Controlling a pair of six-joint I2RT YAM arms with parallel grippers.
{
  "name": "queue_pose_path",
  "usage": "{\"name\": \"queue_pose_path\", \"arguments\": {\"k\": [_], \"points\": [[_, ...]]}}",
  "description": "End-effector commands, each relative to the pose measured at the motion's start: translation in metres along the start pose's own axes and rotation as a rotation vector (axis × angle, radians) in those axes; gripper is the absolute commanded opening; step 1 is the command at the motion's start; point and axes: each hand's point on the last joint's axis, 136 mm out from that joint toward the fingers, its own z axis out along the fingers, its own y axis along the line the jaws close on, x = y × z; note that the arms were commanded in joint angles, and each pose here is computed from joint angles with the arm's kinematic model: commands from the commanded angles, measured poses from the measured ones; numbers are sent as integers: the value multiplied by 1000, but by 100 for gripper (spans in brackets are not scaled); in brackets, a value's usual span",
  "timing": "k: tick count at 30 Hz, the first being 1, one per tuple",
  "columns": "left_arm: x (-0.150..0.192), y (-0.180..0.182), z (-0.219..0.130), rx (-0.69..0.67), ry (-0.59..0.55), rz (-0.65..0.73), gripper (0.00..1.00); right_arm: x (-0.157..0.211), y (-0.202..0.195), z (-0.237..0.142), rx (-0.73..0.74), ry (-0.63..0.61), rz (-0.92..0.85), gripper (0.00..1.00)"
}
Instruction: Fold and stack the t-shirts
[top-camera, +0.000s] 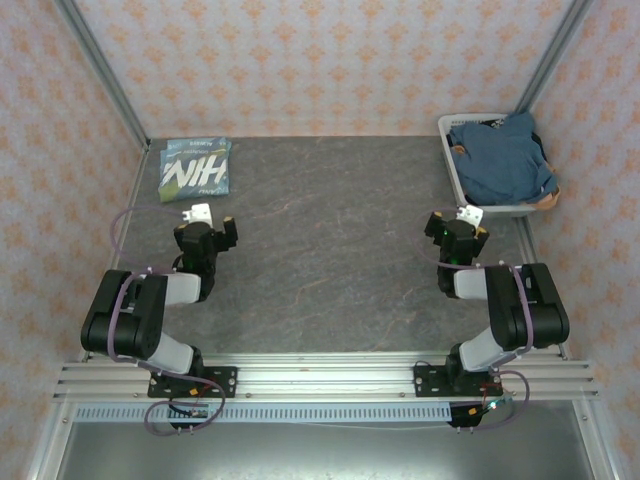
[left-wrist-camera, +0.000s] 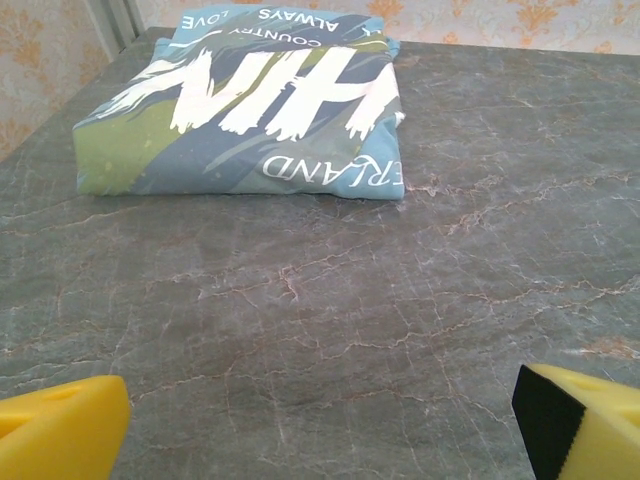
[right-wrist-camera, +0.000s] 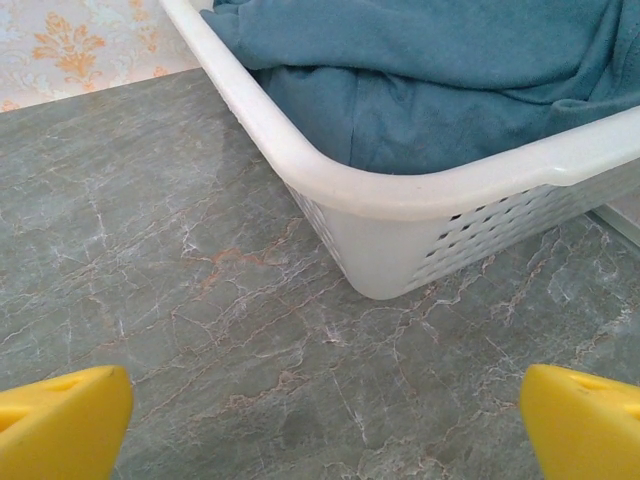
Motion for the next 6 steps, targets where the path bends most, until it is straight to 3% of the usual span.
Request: {"name": "queue_pose_path", "arguments": {"k": [1,6], "points": [[-8,2,3,-31,-12,30,100,1,2,0,-7,6,-17,99],[-8,2,3,-31,-11,30,100,0,2,-1,-9,3,-15,99]]}}
